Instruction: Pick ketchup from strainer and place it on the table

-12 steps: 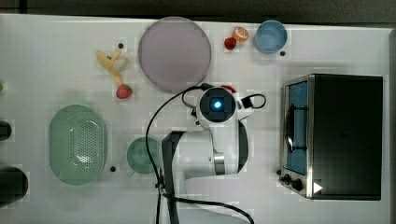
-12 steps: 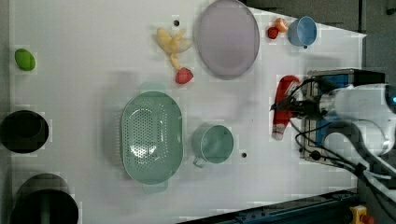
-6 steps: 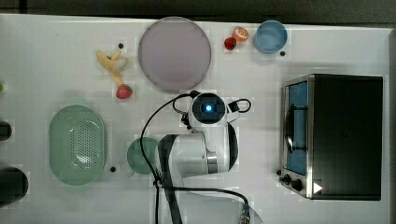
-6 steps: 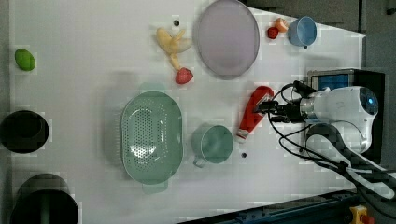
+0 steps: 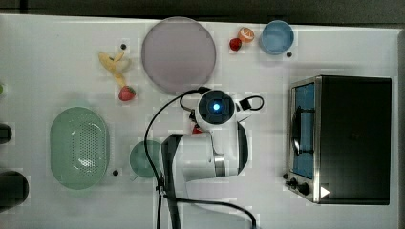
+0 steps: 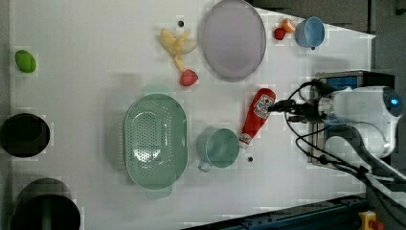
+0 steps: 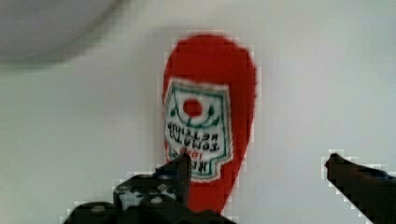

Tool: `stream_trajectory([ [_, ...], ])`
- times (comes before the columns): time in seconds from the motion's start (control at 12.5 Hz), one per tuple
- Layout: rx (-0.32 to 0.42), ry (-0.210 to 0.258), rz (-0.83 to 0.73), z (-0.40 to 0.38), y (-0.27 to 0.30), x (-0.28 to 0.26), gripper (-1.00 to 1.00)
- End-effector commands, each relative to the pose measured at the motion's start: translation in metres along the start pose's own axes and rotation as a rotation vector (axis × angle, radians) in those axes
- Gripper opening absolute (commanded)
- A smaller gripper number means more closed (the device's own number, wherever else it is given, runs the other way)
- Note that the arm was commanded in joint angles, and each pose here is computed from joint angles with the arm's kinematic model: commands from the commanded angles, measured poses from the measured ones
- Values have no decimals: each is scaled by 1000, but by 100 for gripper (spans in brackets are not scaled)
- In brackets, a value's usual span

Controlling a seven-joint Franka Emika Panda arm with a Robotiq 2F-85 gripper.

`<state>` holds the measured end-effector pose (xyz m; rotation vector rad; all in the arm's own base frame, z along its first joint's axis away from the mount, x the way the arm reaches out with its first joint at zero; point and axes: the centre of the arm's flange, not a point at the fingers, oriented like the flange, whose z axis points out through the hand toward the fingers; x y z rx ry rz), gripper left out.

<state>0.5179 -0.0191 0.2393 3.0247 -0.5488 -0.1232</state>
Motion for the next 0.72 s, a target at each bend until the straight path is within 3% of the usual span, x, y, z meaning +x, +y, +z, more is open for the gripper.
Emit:
stream_trajectory([
  [0.08,66,127,152,-117,0,35,100],
  [0.32,144,84,260,-199,-2,43,100],
  [0.56,136,65,346,-278,-2,45,100],
  [0.72,143,76,354,-314,2,45,100],
])
